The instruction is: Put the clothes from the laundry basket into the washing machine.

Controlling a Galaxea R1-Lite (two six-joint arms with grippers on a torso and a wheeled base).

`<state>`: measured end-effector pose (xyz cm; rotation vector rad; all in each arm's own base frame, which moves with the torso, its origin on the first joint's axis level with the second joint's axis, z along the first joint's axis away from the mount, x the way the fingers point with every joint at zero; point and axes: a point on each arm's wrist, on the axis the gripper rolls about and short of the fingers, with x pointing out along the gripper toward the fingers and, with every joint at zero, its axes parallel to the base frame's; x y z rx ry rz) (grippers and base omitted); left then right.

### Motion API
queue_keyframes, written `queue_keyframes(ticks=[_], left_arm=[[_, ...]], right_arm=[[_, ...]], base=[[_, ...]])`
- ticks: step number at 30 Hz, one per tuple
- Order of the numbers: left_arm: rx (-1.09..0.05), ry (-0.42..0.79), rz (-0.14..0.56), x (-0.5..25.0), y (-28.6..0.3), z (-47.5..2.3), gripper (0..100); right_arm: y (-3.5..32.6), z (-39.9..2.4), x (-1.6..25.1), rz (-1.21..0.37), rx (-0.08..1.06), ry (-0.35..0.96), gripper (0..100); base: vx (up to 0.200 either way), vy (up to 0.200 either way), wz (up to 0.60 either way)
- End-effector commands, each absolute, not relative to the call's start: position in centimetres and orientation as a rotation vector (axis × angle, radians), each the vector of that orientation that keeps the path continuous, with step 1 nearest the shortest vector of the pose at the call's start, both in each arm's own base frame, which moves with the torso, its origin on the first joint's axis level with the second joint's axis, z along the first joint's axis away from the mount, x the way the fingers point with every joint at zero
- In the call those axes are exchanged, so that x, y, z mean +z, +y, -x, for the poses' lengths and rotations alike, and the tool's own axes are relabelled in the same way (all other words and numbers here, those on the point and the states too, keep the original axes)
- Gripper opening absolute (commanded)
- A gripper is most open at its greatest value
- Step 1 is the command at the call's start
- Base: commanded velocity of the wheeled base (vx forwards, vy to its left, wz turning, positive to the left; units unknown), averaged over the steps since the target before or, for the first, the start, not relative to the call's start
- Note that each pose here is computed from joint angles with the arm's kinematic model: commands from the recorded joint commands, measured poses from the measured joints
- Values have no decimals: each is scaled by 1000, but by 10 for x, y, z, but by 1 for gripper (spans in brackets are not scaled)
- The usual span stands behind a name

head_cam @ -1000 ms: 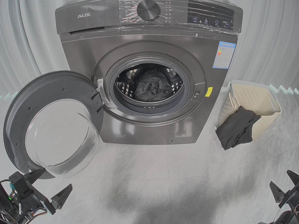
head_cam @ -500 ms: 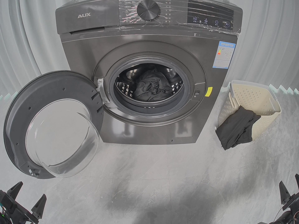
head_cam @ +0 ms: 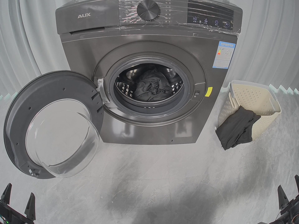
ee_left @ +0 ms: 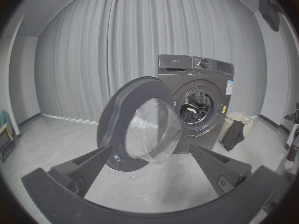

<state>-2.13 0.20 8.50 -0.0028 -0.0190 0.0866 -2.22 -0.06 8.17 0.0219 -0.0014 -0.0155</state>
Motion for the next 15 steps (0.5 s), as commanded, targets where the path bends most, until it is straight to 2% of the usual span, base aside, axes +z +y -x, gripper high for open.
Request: queue_keyframes(ticks=[1,4,9,15], left_arm=[[-23,2,40,76,0,23,100],[-17,2,18,76,0,23,100],[-11,2,34,76,0,23,100],[-9,2,34,76,0,23,100]], right_arm=[[1,23,75,17,25,6,100],[1,23,75,15,26,7,100],[0,23,75,5,21,5,100],[0,23,75,12,20,4,100]], base=[[0,0,0],[0,0,0],[0,0,0],[0,-200,0]])
